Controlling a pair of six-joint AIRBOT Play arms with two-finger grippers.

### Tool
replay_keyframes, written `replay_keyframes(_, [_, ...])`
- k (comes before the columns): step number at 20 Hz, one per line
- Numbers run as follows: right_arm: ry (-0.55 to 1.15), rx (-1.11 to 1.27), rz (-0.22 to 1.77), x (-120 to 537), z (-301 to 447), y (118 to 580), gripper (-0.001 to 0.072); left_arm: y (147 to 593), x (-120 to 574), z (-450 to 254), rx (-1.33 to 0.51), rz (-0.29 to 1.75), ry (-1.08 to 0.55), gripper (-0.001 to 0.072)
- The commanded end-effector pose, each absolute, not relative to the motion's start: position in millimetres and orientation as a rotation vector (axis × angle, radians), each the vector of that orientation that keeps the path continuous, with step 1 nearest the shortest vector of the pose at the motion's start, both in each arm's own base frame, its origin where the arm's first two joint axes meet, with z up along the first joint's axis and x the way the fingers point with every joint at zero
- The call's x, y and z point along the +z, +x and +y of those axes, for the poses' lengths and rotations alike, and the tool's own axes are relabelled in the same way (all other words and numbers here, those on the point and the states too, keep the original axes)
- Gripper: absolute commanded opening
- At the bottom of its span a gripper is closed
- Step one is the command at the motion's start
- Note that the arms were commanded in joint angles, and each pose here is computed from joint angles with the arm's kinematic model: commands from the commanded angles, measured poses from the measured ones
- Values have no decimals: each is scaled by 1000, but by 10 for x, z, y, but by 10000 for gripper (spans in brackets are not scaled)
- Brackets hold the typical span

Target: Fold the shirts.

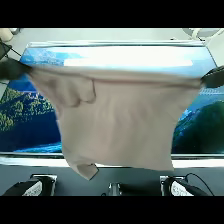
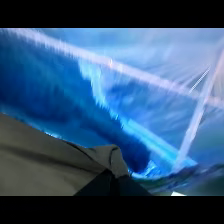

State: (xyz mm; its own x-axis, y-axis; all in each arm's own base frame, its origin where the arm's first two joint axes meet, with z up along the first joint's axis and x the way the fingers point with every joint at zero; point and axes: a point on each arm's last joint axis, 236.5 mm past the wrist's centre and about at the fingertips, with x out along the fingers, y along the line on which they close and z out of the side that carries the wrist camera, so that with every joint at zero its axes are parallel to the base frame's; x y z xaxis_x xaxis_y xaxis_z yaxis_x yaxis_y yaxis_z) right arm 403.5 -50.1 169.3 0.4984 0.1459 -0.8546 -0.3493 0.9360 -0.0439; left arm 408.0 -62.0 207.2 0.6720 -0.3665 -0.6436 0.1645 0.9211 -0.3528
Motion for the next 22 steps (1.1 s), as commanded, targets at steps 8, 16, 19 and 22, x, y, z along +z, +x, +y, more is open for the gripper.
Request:
replay_keyframes(8, [-138,122,792,529,-536,5694,21,5430,555,-505,-199,817,-294,23])
replay_keyframes(16, [-114,230,1051,-270,-391,5376,24,5599,118,-595,-268,909,-192,23])
replay_keyframes(19, [-161,333,1154,-157,-275,5013,23,5248,246,-426,-282,1035,-9,23])
replay_keyframes(22, [-165,446,1366,-286,-185,4447,22,4630,8,-276,-241,1314,24,23])
